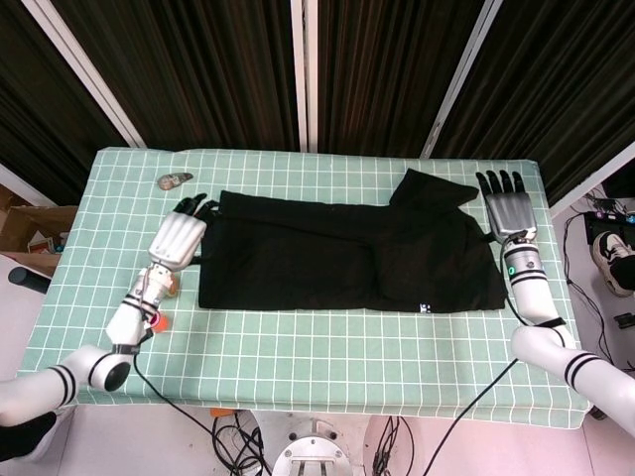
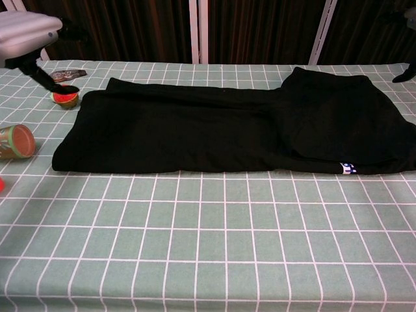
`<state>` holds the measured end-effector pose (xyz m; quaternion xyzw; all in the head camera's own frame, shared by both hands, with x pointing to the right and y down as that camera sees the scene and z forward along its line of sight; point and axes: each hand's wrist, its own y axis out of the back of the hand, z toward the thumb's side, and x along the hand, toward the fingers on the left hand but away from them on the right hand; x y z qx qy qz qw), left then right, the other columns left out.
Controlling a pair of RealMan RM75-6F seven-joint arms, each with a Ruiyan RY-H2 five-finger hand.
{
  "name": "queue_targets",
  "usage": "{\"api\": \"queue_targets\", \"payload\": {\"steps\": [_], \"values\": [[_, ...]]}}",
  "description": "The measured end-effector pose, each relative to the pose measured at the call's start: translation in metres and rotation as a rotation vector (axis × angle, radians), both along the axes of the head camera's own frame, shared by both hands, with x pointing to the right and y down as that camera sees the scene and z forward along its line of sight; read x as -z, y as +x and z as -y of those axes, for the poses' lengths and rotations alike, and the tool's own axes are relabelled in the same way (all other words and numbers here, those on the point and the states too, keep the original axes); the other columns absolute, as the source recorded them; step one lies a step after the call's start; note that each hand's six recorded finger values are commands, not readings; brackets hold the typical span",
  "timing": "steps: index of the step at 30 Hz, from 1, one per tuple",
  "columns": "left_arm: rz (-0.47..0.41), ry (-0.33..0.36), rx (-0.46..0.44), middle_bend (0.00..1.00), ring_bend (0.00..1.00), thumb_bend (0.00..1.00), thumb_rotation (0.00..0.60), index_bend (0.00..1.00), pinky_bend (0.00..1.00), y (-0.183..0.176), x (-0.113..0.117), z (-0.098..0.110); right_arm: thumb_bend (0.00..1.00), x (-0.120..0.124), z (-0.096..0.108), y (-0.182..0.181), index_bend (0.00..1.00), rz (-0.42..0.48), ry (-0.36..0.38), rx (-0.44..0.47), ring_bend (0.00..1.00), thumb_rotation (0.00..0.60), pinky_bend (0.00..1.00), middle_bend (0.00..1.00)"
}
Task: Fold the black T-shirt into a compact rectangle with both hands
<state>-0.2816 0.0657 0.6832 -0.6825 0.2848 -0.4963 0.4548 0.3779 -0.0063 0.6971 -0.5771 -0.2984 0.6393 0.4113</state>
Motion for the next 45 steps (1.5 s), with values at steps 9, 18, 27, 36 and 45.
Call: {"api": "queue_targets", "payload": {"steps": [9, 18, 27, 36, 45], "values": [[0.058, -0.077, -0.051, 0.17, 0.09, 0.22, 0.600, 0.37, 0.19, -0.020, -0.001, -0.095, 0.03, 0.066, -0.048, 0.024, 0.11, 0.138, 0.021, 0.056, 0.00, 0.600, 0.00, 0.14], [0.075, -0.036, -0.102, 0.17, 0.09, 0.20, 0.600, 0.35, 0.19, -0.003, -0.029, -0.116, 0.03, 0.092, -0.093, 0.050, 0.14, 0.173, 0.031, 0.040, 0.00, 0.600, 0.00, 0.14], [0.125, 0.008, -0.120, 0.17, 0.09, 0.20, 0.600, 0.38, 0.20, 0.001, -0.052, -0.117, 0.05, 0.087, -0.106, 0.059, 0.15, 0.184, 0.018, 0.008, 0.00, 0.600, 0.00, 0.14], [0.140, 0.038, -0.140, 0.19, 0.09, 0.24, 0.600, 0.43, 0.20, 0.001, -0.069, -0.113, 0.09, 0.082, -0.116, 0.065, 0.18, 0.212, 0.003, -0.023, 0.00, 0.600, 0.00, 0.15], [0.086, 0.046, -0.143, 0.24, 0.12, 0.50, 0.600, 0.54, 0.21, 0.003, -0.074, -0.113, 0.22, 0.070, -0.142, 0.069, 0.28, 0.249, -0.039, -0.027, 0.00, 0.600, 0.00, 0.19]]}}
